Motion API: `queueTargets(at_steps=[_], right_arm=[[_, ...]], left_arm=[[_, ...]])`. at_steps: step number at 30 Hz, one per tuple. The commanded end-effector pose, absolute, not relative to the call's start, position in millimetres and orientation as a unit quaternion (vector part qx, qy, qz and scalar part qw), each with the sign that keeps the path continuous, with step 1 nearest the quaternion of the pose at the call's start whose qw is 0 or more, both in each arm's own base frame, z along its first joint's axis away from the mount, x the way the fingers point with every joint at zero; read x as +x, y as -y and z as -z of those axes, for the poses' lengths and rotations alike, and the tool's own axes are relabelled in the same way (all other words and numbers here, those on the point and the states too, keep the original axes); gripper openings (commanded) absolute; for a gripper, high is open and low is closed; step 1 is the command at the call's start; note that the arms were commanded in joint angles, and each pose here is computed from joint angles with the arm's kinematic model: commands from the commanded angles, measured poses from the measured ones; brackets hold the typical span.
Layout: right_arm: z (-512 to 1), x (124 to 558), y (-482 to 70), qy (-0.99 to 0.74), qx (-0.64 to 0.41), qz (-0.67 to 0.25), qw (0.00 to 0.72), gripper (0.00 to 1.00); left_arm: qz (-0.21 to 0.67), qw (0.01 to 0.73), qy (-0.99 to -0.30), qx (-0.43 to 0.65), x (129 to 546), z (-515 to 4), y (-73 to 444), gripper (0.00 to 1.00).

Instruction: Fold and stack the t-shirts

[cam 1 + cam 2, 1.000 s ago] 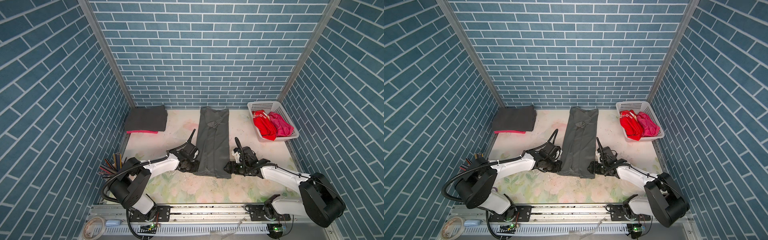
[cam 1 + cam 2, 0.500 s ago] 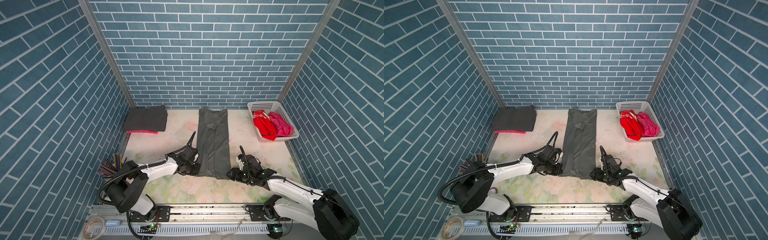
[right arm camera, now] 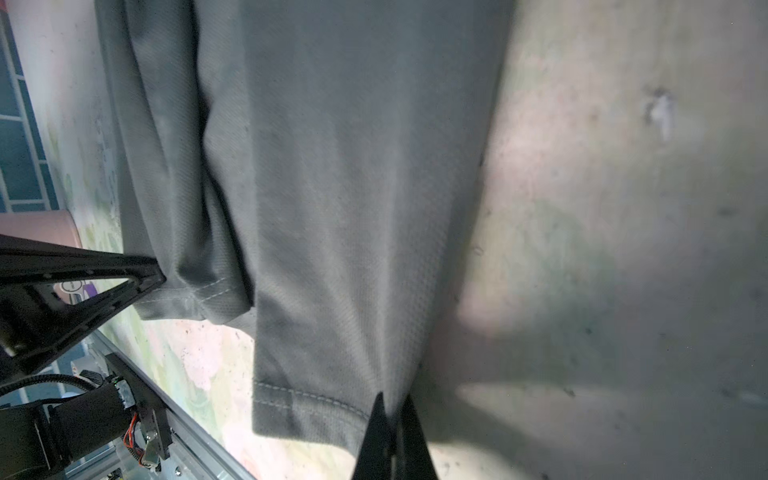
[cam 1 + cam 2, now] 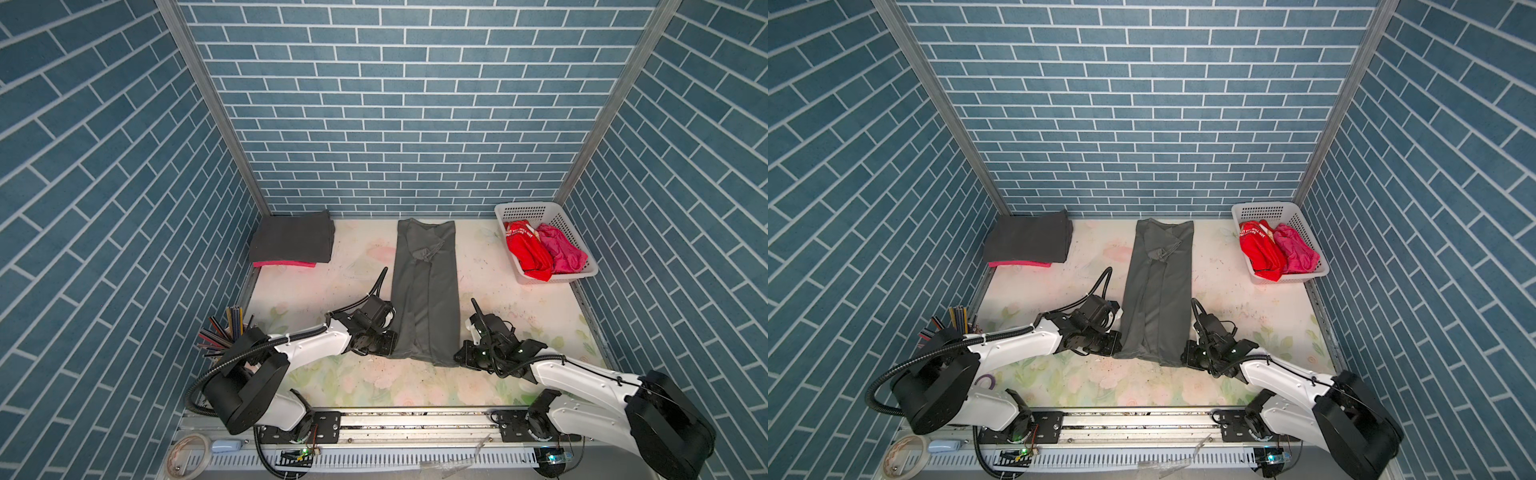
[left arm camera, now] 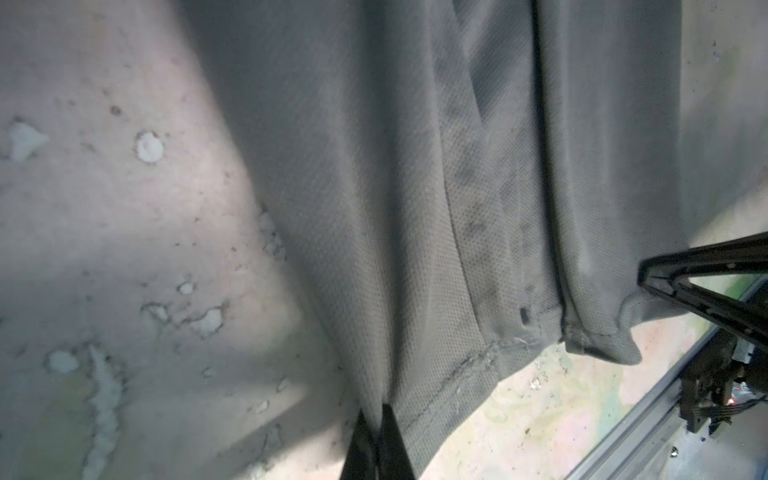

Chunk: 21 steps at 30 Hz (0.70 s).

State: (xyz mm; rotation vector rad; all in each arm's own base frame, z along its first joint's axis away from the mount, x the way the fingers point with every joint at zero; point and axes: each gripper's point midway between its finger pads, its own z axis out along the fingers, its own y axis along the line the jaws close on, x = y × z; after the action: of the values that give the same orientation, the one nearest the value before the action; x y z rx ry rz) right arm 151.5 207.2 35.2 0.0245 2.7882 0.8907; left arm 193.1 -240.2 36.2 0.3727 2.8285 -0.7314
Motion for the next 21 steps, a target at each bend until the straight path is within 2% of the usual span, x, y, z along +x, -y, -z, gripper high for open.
queueTargets(at_steps=[1, 7, 15, 21], right_arm=[[-56, 151, -200, -0.951, 0.023, -0.287, 0.116, 0.00], [-98, 169, -218, -0.935, 0.010, -0.319, 0.151, 0.00], [-126, 219, -231, -0.921, 0.011, -0.326, 0.212, 0.00], [-134, 273, -225, -0.910, 0.019, -0.336, 0.241, 0.00]], left_arm=[[0.267, 0.092, -0.952, 0.122, 181, -51, 240, 0.00], [0.318, 0.108, -0.936, 0.104, 194, -96, 252, 0.00], [0.281, 0.126, -0.947, 0.086, 261, -102, 241, 0.00], [0.281, 0.127, -0.949, 0.060, 313, -93, 241, 0.00]])
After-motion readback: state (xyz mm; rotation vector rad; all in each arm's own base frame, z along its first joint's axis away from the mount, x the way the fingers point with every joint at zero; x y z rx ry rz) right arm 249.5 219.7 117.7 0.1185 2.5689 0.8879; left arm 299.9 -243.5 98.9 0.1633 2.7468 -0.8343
